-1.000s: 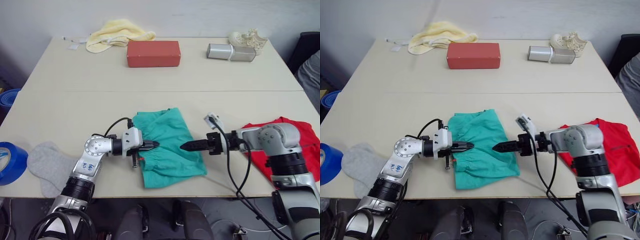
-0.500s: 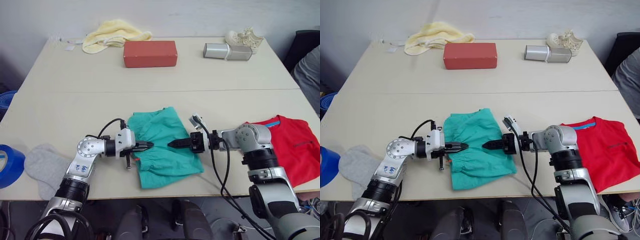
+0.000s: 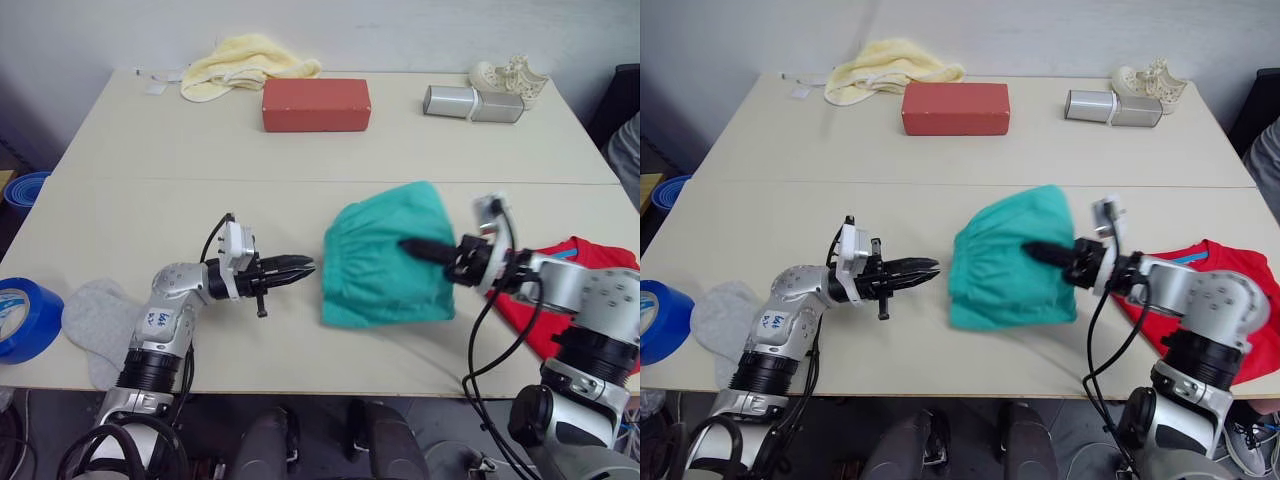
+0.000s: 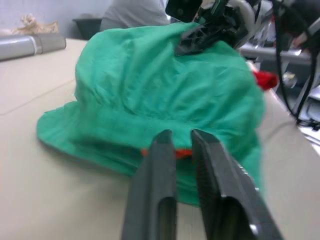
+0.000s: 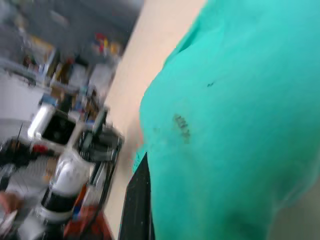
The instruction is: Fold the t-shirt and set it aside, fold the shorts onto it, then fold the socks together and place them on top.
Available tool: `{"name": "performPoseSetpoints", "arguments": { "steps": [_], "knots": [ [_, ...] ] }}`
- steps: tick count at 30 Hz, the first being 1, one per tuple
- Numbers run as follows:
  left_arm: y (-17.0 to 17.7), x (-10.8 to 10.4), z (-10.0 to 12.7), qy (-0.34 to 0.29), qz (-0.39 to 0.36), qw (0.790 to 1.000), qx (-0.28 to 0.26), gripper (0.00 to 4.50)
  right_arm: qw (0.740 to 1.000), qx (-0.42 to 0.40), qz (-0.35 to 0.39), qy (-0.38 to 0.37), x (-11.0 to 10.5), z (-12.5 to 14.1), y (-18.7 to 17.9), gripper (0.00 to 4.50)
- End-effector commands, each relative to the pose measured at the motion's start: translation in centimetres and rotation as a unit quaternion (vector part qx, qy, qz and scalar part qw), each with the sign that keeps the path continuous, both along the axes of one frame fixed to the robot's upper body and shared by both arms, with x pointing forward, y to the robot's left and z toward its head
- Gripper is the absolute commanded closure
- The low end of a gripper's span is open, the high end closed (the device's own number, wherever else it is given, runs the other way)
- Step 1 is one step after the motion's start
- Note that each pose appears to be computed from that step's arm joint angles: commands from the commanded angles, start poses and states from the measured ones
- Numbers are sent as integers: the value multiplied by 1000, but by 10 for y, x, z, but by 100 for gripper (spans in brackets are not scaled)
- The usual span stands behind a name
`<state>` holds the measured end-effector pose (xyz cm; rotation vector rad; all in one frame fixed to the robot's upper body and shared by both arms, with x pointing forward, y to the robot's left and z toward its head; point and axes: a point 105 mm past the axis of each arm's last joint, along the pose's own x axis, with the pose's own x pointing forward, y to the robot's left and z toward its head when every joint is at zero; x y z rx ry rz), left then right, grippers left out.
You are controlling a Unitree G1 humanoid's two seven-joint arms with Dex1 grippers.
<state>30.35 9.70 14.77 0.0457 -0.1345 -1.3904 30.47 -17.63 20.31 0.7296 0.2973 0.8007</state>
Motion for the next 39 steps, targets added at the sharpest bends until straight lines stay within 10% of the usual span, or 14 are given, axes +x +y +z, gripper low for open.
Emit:
{"name": "performPoseSetpoints", "arguments": {
  "steps": [1,9,19,26,39],
  "knots": [
    [-13,-14,12,-13,-56,998,-14,238,985,54,-130,-103,-12,47,-30,450],
    [-28,-30,12,-5,-127,992,1,4,905,149,-386,-98,-53,67,-114,450],
    [-31,-25,10,-20,-139,990,15,4,820,148,-548,-79,-96,18,-188,450],
    [-37,-28,11,-24,-143,989,18,4,798,152,-563,-150,-103,59,-226,450],
    [-33,-25,12,-25,-133,990,28,4,817,223,-532,-12,-88,-13,-202,450]
  ]
}}
